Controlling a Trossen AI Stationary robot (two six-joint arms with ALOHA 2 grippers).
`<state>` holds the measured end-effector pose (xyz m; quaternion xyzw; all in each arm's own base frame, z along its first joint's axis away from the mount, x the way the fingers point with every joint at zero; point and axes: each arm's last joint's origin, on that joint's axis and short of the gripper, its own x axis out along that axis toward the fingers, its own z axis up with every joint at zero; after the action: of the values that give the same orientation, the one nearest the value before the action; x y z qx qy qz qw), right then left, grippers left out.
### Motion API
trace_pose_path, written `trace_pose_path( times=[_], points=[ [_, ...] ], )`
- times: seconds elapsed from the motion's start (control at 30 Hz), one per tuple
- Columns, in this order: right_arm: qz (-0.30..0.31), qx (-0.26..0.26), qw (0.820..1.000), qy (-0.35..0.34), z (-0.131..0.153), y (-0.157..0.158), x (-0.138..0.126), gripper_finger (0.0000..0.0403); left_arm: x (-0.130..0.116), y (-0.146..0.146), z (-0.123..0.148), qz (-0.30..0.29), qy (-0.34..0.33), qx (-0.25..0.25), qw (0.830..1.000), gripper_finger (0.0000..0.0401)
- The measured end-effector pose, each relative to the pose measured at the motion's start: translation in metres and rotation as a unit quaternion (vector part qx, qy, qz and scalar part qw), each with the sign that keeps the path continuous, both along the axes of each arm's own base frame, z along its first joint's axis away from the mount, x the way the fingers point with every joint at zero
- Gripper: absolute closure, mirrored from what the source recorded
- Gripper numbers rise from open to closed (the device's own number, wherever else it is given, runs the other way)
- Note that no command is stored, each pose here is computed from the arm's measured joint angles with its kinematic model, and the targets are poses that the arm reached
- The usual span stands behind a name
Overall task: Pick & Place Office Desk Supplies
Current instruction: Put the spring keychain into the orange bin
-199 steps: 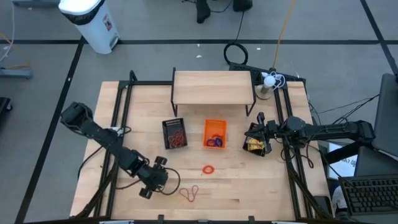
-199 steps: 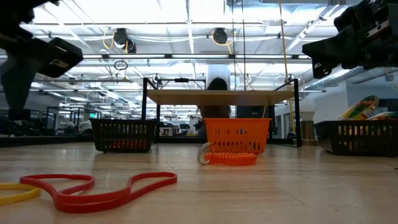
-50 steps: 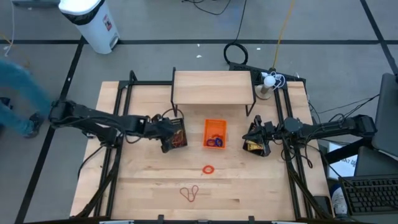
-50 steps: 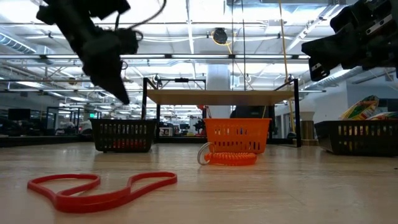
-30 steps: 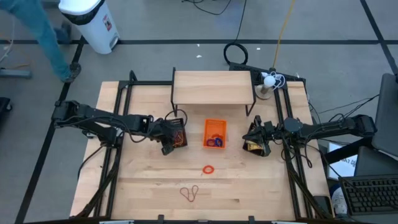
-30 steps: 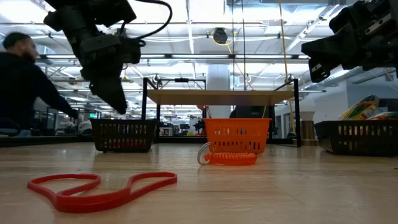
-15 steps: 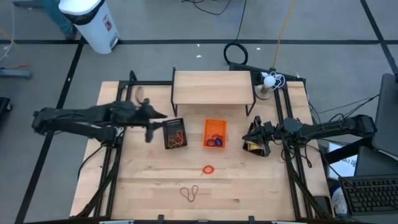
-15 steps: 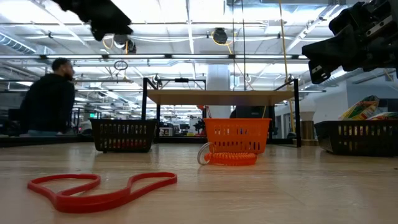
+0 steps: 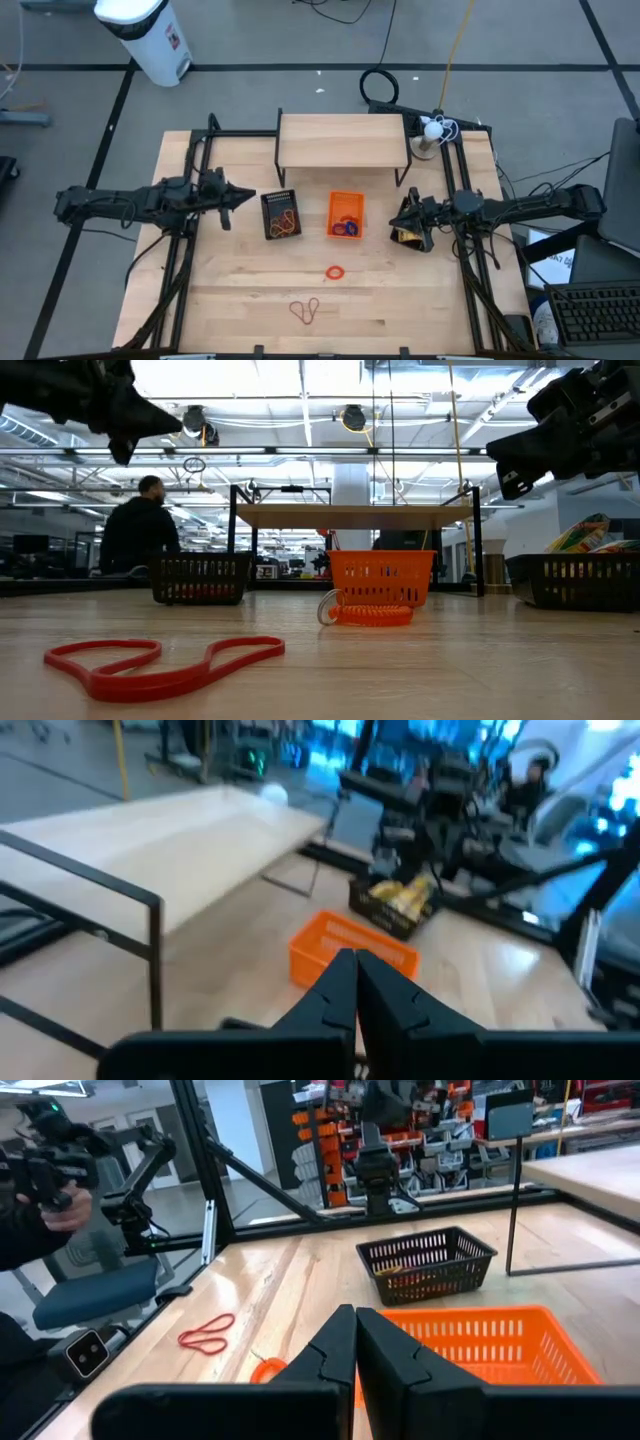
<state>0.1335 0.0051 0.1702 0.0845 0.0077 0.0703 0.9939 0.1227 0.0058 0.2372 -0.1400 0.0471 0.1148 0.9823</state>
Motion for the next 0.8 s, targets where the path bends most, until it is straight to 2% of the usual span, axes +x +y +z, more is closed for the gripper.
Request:
trace_pose_path(
  times=[0.47,0.8],
  points=[
    [-0.001,-0.008,1.000,-0.005,0.001,0.000,0.000,0.0399,-0.002,-0.001,-0.057,-0.014,-0.029,-0.038,0.999,0.0393],
    [-0.002,-0.008,1.000,-0.006,0.001,0.000,0.000,0.0399,-0.003,-0.001,-0.070,-0.023,-0.011,-0.049,0.998,0.0397]
  ],
)
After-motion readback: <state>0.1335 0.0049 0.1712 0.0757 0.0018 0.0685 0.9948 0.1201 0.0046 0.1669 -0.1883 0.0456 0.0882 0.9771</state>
